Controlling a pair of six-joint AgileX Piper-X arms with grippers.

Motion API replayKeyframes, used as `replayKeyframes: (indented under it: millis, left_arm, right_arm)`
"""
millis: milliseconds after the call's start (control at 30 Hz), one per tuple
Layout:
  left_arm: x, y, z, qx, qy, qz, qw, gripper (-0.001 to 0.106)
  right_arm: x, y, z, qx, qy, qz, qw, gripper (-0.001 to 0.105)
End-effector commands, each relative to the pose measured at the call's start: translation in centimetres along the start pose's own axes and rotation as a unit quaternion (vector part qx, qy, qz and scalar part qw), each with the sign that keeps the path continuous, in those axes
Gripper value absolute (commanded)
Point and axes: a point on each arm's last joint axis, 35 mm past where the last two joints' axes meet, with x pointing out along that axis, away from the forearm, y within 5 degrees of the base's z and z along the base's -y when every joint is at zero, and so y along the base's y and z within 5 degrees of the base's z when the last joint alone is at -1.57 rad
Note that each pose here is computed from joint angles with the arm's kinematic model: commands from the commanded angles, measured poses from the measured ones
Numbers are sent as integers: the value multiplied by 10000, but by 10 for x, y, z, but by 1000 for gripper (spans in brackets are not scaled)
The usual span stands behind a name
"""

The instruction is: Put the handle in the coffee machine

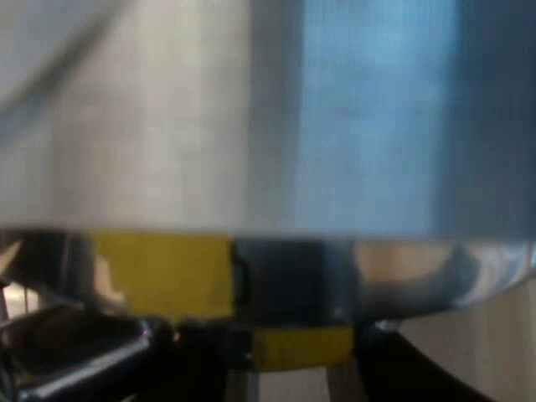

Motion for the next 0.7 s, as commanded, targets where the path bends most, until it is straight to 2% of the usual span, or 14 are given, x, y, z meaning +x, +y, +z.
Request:
replayKeyframes:
  millis: [33,267,333,433,700]
  left_arm:
    - [3,-11,4,-157,30,-255,9995,0]
    - [3,-11,4,-319,57,-254,9992,0]
    - [3,-12,3,-422,77,-276,9987,0]
    - [-3,-18,1,-404,59,-260,9988,0]
    - [-13,-25,2,-499,-126,-247,9984,0]
  right_arm:
    - [1,-39,79,891,-849,-245,9921,27]
    - [-4,-36,83,910,-829,-222,9921,27]
    - [-12,-29,84,774,-597,-233,9949,27]
    - [-17,-29,82,661,-498,-186,9964,27]
    - [-41,-51,73,387,-357,94,9986,27]
